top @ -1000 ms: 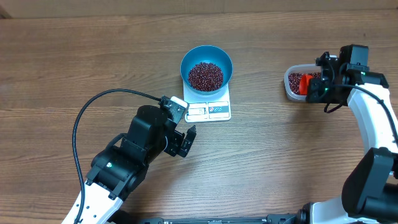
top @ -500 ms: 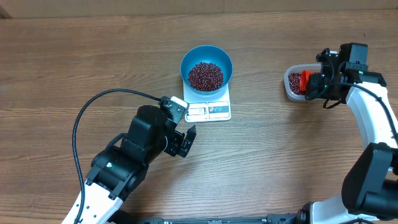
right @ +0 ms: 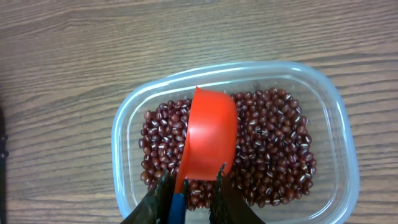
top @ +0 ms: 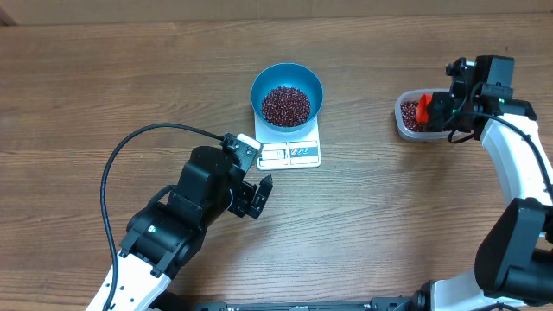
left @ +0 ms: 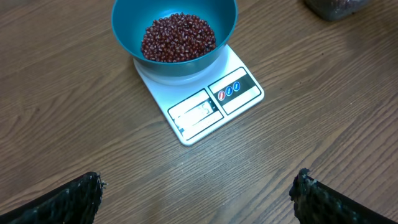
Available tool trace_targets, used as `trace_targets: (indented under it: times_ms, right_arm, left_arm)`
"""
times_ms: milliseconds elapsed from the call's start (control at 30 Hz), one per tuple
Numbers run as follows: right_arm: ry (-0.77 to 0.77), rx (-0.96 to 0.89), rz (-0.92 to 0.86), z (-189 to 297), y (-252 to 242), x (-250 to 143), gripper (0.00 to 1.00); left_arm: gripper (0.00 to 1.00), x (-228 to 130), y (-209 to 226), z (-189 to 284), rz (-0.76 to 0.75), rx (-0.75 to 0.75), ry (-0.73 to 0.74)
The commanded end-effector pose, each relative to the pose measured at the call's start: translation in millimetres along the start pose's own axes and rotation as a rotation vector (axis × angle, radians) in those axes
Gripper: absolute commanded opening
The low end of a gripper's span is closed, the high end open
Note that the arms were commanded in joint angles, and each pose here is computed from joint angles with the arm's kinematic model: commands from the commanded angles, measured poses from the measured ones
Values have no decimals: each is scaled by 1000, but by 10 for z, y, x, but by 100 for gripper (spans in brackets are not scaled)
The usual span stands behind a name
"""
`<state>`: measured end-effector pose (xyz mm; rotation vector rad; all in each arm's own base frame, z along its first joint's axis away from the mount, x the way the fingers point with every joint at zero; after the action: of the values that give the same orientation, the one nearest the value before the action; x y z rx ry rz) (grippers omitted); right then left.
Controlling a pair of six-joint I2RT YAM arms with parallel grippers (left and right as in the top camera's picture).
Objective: Scoop item into bowl and weigh 150g on scale
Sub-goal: 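Lower the red scoop into the tub and drag it through beans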
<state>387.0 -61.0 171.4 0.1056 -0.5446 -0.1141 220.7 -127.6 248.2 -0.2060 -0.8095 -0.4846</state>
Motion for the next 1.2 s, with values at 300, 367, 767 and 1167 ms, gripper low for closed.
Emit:
trace_targets:
  times_ms: [300,367,767,1167]
  right_arm:
    - [-59,3,-24,7,-6,123,11]
    - [-67,3,-23,8,-6,138,4]
    - [-49,9,-24,5,7,107,4]
    - [-9,-5,-32,115,-6,128,4]
  left_arm:
    - [99,-15,-26,-14,12,-16,4]
    - [99,-15,-27,-14,12,-16,4]
    - [100,-15,-26,-14,12,-16,4]
    - [99,-15,-27,-14,12,-16,4]
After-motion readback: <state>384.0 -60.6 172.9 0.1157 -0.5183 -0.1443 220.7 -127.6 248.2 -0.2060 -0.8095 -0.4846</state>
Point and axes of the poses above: each gripper's point midway between its finger pads, its own z axis back along the fingers, its own y axis along the line the jaws close on, x = y × z, the point moved 7 cm from there along z, back along the fingers
